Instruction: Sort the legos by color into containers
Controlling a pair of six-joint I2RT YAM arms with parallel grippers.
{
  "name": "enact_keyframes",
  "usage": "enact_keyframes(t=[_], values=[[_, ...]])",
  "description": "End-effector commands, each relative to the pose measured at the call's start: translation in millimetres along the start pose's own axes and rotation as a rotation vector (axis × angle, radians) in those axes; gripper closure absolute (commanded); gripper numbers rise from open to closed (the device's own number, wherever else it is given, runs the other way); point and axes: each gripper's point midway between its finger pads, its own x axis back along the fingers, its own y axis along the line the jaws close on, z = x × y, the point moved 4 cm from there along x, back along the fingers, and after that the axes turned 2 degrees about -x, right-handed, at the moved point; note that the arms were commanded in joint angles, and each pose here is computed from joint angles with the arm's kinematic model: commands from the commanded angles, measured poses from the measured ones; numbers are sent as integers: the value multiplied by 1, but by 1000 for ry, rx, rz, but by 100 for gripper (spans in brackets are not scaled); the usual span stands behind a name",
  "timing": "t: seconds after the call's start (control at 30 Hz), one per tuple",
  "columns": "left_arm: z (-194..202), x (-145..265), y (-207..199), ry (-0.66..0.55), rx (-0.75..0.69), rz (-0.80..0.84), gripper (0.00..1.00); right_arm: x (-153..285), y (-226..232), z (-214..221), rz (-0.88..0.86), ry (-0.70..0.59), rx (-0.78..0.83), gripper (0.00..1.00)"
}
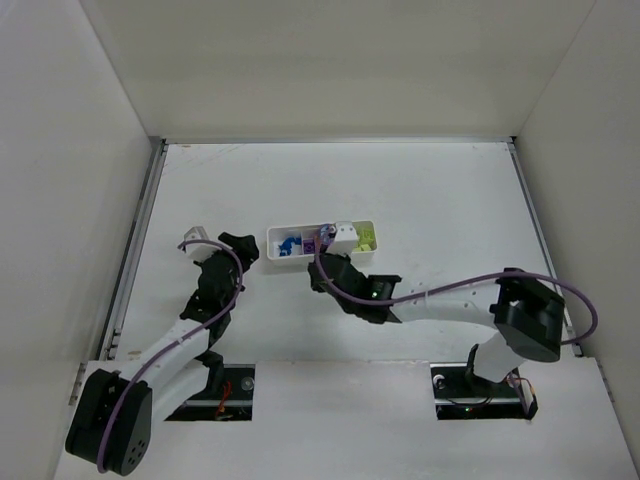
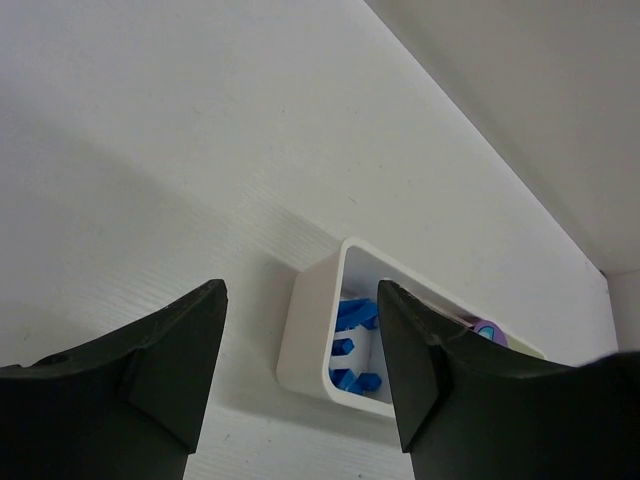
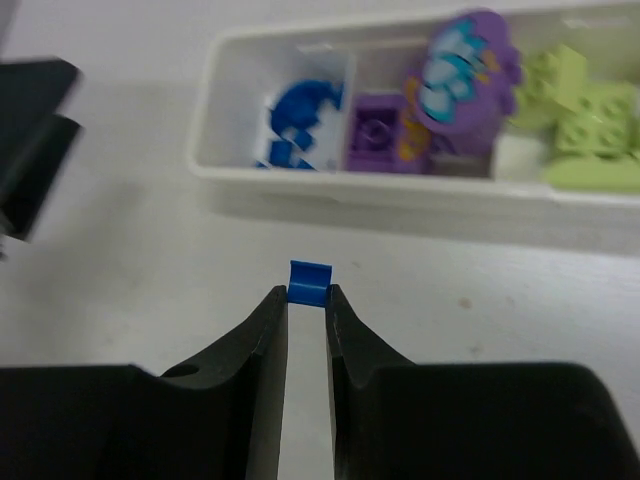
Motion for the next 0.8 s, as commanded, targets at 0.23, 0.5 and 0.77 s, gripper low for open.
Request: enact_keyframes(t=[0.23, 0.5, 0.77], values=[[-15, 2, 2, -78, 43, 12, 38, -77, 57, -39, -116, -40, -38, 78], [-11, -1, 2, -56, 39, 5, 37, -66, 62, -70, -151, -107, -98, 50], [-11, -2, 4, -55, 39, -5, 34, -10, 2, -73, -96, -193, -143, 53]])
